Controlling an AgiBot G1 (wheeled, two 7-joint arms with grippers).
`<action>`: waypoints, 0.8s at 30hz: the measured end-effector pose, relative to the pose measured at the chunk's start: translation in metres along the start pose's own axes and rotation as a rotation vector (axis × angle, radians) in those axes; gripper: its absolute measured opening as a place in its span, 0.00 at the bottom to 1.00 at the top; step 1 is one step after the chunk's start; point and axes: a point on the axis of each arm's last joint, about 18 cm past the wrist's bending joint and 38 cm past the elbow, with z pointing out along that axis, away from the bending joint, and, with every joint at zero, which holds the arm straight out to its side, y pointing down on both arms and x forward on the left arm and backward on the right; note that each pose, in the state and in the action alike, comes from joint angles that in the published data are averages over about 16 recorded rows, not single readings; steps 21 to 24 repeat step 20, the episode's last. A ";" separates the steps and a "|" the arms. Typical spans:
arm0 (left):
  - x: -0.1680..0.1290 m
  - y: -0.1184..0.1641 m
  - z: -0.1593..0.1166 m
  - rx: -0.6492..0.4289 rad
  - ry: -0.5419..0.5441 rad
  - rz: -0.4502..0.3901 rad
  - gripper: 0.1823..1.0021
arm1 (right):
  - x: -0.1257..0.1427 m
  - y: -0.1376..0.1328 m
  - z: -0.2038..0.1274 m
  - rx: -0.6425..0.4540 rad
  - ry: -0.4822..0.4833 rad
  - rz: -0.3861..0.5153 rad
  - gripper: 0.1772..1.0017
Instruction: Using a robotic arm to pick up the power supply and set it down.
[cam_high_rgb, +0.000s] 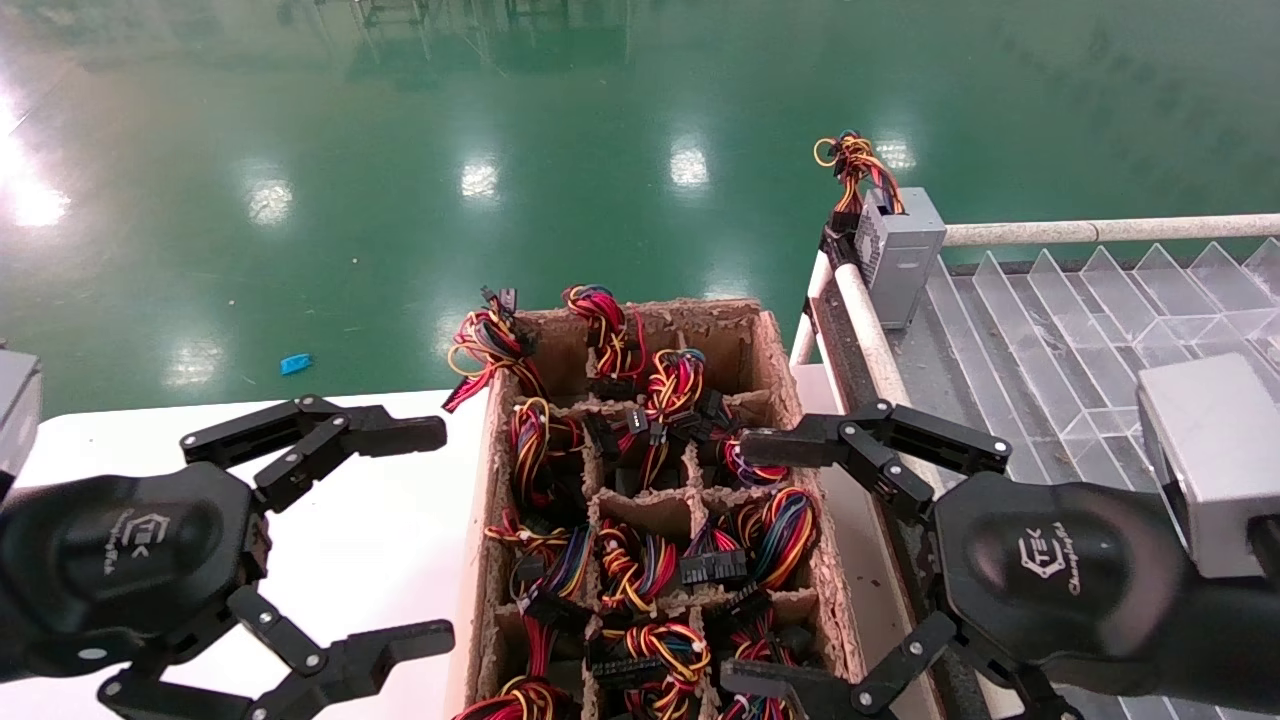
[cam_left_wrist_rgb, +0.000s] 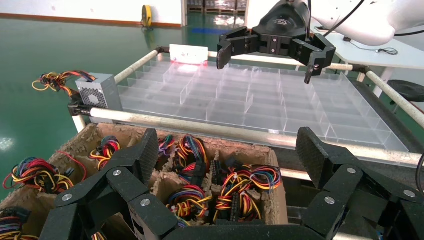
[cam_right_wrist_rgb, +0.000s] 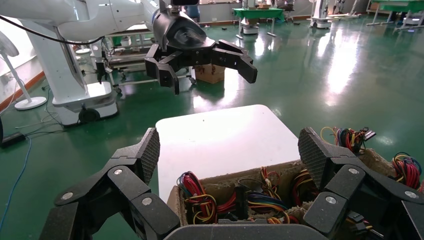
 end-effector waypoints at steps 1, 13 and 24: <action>0.000 0.000 0.000 0.000 0.000 0.000 1.00 | 0.000 0.000 0.000 0.000 0.000 0.000 1.00; 0.000 0.000 0.000 0.000 0.000 0.000 1.00 | 0.000 0.000 0.000 0.000 0.000 0.000 1.00; 0.000 0.000 0.000 0.000 0.000 0.000 1.00 | 0.000 0.000 0.000 0.000 0.000 0.000 1.00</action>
